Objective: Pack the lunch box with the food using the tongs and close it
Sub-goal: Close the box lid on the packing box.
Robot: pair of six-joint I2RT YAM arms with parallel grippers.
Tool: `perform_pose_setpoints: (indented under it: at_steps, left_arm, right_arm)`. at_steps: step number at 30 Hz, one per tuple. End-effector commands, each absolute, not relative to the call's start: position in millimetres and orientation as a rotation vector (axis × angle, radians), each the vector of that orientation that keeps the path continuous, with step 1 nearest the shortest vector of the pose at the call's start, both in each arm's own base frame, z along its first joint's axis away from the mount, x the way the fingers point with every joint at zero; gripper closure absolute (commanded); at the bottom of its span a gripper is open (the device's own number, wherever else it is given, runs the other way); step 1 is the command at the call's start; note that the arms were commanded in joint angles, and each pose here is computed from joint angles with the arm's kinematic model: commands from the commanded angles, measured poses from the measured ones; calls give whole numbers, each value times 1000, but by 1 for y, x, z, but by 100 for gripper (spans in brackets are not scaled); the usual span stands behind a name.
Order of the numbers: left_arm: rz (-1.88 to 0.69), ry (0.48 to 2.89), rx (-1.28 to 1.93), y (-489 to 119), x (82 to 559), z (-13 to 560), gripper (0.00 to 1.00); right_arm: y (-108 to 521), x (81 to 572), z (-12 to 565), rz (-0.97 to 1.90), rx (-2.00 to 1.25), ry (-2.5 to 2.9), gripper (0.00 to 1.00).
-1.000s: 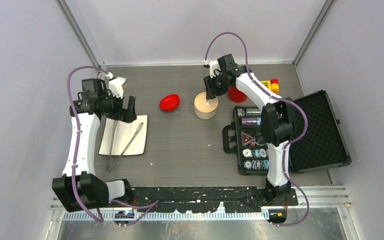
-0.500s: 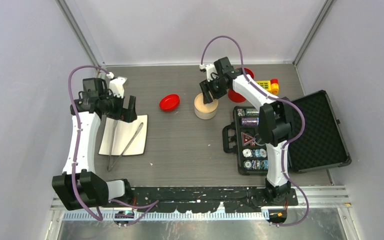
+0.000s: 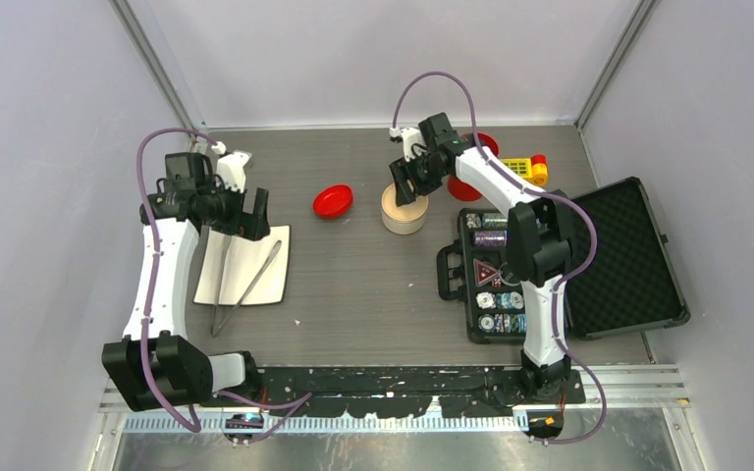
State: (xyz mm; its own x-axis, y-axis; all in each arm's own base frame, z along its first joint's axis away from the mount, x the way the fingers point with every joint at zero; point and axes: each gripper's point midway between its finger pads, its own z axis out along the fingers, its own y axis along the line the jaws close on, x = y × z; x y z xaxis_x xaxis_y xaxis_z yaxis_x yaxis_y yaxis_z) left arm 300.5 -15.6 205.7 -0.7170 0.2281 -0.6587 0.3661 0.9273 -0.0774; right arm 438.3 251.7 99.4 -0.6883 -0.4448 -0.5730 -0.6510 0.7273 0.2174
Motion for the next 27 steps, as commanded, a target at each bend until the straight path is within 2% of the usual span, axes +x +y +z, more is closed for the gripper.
perform_pose_setpoints:
  at_steps: [1, 14, 27]
  left_arm:
    - [-228, 2327, 453, -15, 313, 223, 0]
    - [-248, 2291, 567, -33, 315, 224, 0]
    - [-246, 2285, 618, -44, 325, 222, 0]
  right_arm:
    - [239, 411, 53, 559, -849, 2624, 37]
    - [254, 446, 172, 609, -754, 2342, 52]
    - [222, 485, 148, 550, -660, 2381, 55]
